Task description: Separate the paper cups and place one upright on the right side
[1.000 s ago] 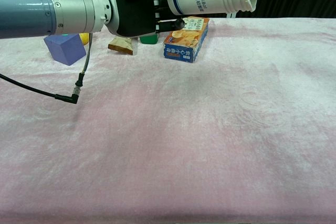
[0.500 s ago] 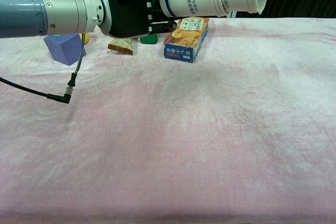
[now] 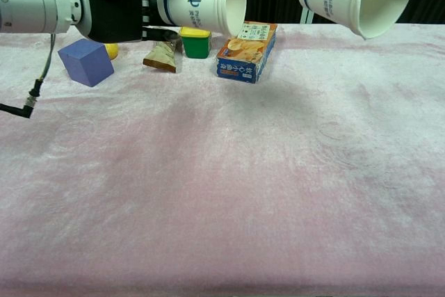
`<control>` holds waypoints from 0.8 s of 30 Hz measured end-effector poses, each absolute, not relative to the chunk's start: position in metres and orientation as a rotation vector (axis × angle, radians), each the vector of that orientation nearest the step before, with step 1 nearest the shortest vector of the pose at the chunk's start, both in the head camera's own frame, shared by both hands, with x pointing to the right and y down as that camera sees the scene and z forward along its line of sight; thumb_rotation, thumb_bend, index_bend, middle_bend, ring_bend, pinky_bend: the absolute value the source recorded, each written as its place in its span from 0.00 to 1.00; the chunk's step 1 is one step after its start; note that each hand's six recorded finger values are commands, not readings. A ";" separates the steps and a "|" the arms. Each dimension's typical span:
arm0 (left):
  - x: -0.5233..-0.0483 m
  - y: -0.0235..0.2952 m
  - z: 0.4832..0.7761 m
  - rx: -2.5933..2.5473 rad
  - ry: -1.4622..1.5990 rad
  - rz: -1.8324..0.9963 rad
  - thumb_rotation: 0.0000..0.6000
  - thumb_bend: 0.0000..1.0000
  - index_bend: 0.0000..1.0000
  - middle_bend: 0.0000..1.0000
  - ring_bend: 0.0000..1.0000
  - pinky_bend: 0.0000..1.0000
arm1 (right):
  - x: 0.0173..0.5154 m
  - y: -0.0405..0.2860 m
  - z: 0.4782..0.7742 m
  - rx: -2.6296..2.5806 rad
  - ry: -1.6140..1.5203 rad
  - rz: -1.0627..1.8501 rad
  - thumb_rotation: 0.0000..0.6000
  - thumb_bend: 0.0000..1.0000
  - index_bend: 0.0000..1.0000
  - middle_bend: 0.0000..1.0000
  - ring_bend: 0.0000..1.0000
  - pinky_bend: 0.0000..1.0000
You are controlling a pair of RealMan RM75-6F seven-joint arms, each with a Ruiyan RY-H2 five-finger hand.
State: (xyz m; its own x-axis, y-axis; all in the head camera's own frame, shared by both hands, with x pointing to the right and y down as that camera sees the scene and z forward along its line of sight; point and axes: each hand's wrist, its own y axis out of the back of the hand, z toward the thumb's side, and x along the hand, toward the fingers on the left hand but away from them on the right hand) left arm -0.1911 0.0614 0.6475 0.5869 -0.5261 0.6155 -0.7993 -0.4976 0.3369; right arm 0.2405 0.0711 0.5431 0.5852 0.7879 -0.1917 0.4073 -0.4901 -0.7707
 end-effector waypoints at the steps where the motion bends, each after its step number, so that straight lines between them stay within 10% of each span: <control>1: -0.195 0.061 0.647 2.251 -1.046 0.628 1.00 0.51 0.51 0.51 0.38 0.63 | 0.243 0.072 0.546 -2.127 -0.933 0.729 1.00 0.35 0.88 0.06 0.22 0.18; 24: -0.274 0.058 0.630 3.115 -0.967 2.253 1.00 0.51 0.48 0.50 0.34 0.63 | 0.252 0.080 0.633 -2.267 -0.366 1.453 1.00 0.36 0.87 0.02 0.20 0.18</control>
